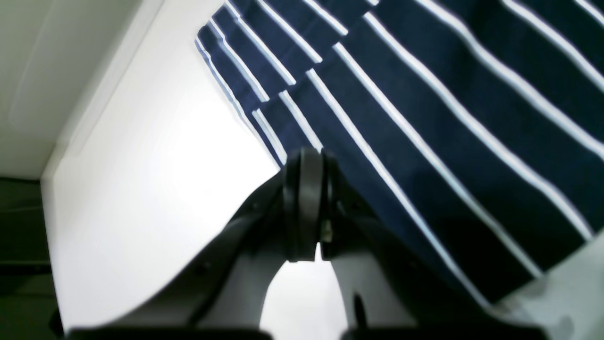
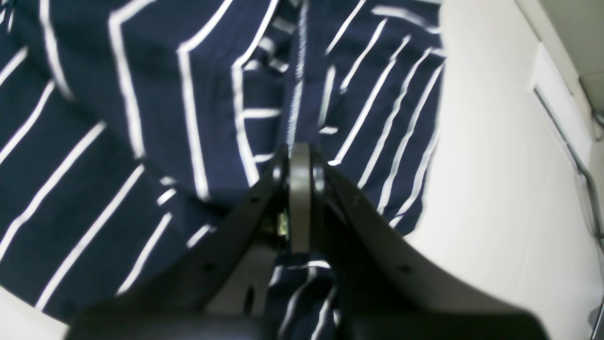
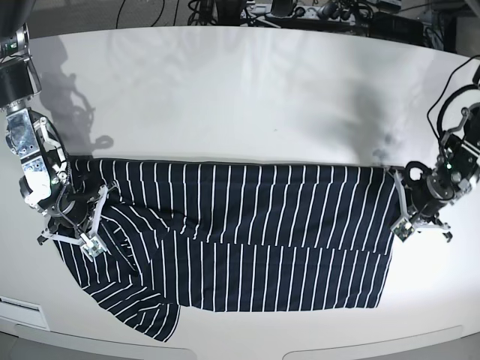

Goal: Fold the T-shirt properly
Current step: 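Hold the folded edge with both grippers and drag it toward the robot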

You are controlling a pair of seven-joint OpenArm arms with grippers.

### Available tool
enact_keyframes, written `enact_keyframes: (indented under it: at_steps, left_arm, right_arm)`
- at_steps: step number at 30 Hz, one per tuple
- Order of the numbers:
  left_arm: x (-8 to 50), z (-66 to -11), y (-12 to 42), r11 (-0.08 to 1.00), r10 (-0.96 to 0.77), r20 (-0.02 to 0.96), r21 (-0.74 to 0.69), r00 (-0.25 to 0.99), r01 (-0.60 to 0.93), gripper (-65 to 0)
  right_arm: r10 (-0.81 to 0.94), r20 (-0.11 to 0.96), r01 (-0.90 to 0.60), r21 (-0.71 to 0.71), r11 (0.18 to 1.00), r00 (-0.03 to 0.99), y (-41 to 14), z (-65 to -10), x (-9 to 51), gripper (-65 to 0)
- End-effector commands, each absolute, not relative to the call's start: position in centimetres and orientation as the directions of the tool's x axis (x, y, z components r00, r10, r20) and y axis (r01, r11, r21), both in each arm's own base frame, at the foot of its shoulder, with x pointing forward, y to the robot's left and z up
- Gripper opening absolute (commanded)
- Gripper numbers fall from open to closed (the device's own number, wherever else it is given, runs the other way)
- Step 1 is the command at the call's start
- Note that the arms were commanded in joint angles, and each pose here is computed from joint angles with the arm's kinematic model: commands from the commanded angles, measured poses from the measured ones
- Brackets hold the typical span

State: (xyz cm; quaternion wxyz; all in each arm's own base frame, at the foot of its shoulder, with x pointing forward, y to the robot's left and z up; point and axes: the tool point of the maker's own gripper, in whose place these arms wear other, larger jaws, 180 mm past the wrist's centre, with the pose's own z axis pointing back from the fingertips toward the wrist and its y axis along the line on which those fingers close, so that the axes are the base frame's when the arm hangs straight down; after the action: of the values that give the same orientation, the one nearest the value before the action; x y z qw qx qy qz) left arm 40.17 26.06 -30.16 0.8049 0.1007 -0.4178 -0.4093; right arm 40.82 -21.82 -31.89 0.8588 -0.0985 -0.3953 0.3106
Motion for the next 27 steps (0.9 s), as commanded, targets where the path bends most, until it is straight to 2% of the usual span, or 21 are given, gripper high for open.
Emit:
enact_keyframes:
  at_steps: [1, 4, 9, 15, 20, 23, 27]
  left_arm:
    - [41.8, -27.9, 26.4, 0.659, -0.731, 0.610, 0.515, 0.306, 0.548, -65.0]
    - [42.8, -28.7, 26.0, 0.683, -0.711, 0.584, 0.440, 0.392, 0.583, -65.0]
    - [42.7, -31.4, 24.1, 0.666, -0.727, 0.500, 0.349, 0.470, 0.659, -65.0]
    - [42.4, -33.3, 22.4, 0.664, -0.726, 0.473, 0.297, 0.499, 0.686, -65.0]
    - [41.1, -35.0, 22.6, 0.681, -0.716, 0.412, 0.232, 0.564, 0.695, -65.0]
    - [40.0, -35.7, 22.9, 0.679, -0.718, 0.370, 0.185, 0.590, 0.710, -65.0]
    - [39.3, -36.0, 23.0, 0.678, -0.719, 0.344, 0.156, 0.604, 0.718, -65.0]
  right_arm:
    - [0.619, 0.622, -0.434, -0.445, 0.783, 0.479, -22.7, -30.0, 41.8, -65.0]
    - [0.604, 0.602, -0.448, -0.409, 0.795, 0.522, -22.7, -29.9, 41.7, -65.0]
    - [0.589, 0.578, -0.453, -0.379, 0.807, 0.565, -23.3, -30.9, 41.3, -65.0]
    - [0.449, 0.522, -0.416, -0.188, 0.890, 0.725, -26.3, -35.3, 40.4, -65.0]
    - [0.379, 0.409, -0.393, -0.053, 0.918, 0.830, -28.4, -38.8, 38.1, -65.0]
    - [0.391, 0.348, -0.404, -0.040, 0.914, 0.852, -29.1, -39.8, 36.7, -65.0]
    - [0.397, 0.330, -0.414, -0.021, 0.910, 0.856, -29.2, -39.9, 36.1, -65.0]
